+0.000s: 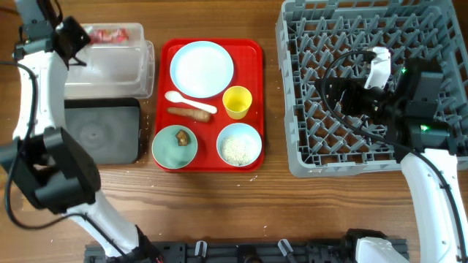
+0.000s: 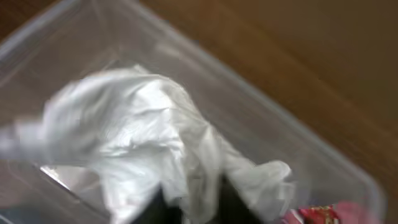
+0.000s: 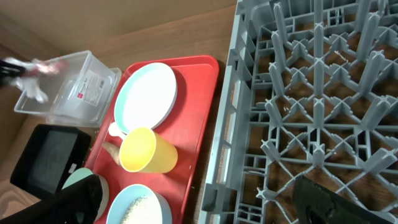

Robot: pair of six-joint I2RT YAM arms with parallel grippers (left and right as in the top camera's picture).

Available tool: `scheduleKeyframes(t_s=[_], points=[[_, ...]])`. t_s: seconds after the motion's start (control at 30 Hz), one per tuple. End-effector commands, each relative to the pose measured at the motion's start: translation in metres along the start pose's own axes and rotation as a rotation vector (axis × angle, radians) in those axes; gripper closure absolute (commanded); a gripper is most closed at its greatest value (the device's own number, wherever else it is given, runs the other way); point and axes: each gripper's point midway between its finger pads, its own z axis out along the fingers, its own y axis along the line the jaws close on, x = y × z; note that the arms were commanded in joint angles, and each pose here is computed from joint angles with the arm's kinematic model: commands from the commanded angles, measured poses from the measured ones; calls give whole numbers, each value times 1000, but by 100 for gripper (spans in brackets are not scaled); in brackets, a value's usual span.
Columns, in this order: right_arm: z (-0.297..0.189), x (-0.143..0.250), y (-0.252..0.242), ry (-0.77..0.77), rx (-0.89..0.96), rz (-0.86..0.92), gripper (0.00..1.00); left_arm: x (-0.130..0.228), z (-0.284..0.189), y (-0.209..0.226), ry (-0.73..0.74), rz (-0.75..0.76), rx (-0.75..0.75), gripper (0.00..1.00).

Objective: Sort waste into correct bins and load items into the dishwasher rack
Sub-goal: 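Drop the tissue and wrapper into the clear plastic bin, then grasp the yellow cup with the left gripper and lift it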

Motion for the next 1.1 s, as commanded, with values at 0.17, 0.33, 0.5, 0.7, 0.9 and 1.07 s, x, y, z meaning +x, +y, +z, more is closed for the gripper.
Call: scheduleKeyframes(t_s=[0.17,0.33,0.5,0.7,0.9,1.07], points=[[-3,-9,2,-21,5,1,1,4,19,13,12,-19,-16,1],[-3,-9,2,-21,4,24,1,-16,-55,-53,-46,53,223,9],[-3,-9,2,-21,4,24,1,64,-123,-130,183,249,449,9],[-3,-11,2,-27,3,16,0,210,-134,-190,525,679,566,15],[-3,-10,2,-24,4,19,0,284,-113,-218,664,790,577,21],[-3,-7,1,-15,5,25,0,322,-91,-221,746,811,552,39]])
